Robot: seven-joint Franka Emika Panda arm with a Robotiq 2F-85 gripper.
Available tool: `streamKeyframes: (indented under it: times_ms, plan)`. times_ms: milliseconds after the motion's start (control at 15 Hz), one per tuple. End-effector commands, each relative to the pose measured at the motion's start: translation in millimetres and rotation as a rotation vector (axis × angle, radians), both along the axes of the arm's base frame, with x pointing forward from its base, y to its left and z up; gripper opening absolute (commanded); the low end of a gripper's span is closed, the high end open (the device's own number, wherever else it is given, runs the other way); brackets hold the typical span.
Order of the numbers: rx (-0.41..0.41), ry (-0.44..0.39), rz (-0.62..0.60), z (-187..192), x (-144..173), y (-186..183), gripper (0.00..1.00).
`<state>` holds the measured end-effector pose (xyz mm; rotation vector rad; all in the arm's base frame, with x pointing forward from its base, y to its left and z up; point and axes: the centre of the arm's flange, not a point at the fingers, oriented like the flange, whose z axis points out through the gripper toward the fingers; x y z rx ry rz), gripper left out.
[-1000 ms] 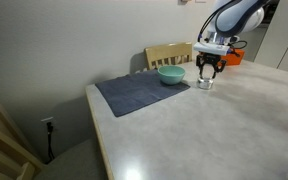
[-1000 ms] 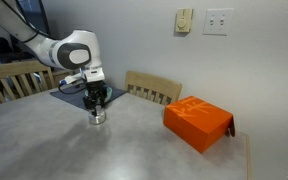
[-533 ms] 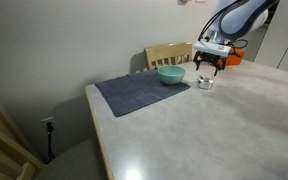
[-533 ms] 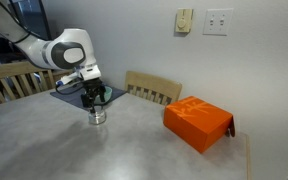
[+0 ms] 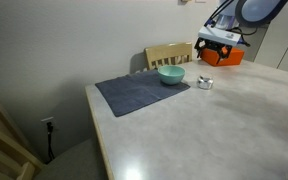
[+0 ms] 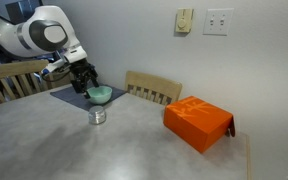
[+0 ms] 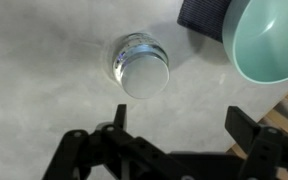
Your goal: Put the lid on the silver object, remove it, then put it back again.
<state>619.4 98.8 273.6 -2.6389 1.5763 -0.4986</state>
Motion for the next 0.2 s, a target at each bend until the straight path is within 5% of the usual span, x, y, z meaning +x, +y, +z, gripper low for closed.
streamKeyframes:
  times_ms: [0, 133]
  plan:
    - [0.001, -0.003, 0.003, 3.2, -2.7, 0.4, 1.0]
    - [0.003, -0.003, 0.003, 3.7, -5.2, -0.1, 1.0]
